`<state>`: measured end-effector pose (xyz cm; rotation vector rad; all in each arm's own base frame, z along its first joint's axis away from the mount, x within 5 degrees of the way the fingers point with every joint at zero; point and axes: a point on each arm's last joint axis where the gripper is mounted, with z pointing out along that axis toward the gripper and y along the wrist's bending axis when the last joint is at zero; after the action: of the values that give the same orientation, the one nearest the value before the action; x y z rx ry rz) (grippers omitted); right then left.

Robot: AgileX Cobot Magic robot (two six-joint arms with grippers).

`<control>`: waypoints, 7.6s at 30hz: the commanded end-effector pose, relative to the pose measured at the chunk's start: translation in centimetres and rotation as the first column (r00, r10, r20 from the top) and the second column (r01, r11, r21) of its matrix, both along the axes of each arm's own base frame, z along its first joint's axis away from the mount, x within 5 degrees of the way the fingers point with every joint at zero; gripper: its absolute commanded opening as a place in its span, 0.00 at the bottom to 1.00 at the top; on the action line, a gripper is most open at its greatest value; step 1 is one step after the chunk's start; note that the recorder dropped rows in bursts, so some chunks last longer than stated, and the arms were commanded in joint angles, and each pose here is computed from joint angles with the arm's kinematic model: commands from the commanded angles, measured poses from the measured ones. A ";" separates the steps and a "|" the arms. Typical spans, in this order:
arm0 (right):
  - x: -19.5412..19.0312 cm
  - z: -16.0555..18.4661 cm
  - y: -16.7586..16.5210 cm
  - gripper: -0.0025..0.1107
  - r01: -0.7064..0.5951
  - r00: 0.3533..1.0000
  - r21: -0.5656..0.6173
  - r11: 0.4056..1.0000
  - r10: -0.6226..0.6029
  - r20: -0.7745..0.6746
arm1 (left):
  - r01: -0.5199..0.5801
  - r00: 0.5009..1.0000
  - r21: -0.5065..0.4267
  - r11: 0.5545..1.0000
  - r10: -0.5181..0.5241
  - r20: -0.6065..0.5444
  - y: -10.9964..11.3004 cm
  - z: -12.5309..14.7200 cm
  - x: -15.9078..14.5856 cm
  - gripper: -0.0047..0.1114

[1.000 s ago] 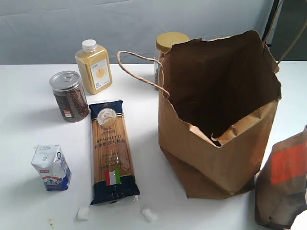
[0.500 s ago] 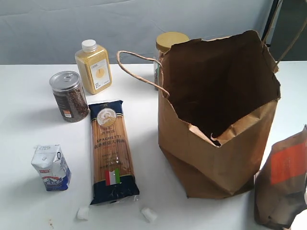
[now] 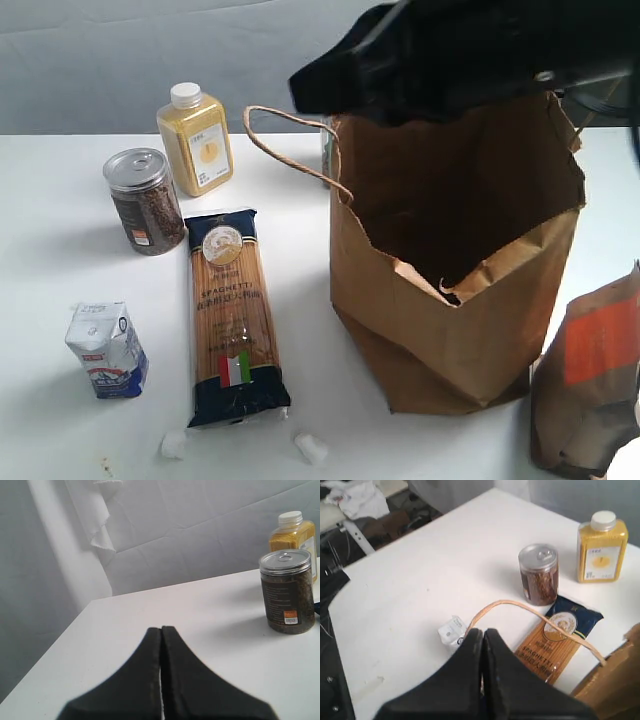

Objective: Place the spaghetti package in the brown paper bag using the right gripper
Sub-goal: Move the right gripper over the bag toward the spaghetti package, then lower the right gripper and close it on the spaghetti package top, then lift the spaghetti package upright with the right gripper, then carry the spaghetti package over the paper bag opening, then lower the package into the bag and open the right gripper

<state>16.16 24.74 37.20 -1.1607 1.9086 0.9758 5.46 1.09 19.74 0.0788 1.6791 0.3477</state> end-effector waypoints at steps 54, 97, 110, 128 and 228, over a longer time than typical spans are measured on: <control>2.2 -10.2 20.7 0.72 0.367 0.895 -0.419 0.831 -0.437 -0.082 | 0.003 1.000 -0.007 1.000 -0.003 0.006 0.0 -0.1 0.0 0.04; 5.5 -27.2 21.6 0.83 0.321 0.846 -0.686 0.653 -0.524 -0.103 | 0.003 1.000 -0.005 1.000 -0.003 0.004 0.0 -0.1 0.0 0.04; 5.3 -25.9 21.5 0.02 0.307 0.848 -0.688 0.658 -0.517 -0.116 | -0.002 1.000 0.048 0.999 0.002 -0.005 0.1 -0.1 0.0 0.04; 3.9 -3.8 17.5 0.02 0.422 0.898 -0.286 0.860 -0.439 0.003 | -0.002 1.000 0.057 0.998 0.003 -0.006 0.1 -0.1 0.0 0.04; 2.5 -10.0 -4.5 0.62 0.593 0.805 -0.299 0.748 -0.564 0.185 | -0.002 1.000 0.057 0.998 0.003 -0.006 0.1 -0.1 0.0 0.04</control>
<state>18.82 20.81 27.01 -0.6999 2.2170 0.2412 5.44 1.20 19.76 0.1220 1.6789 0.4048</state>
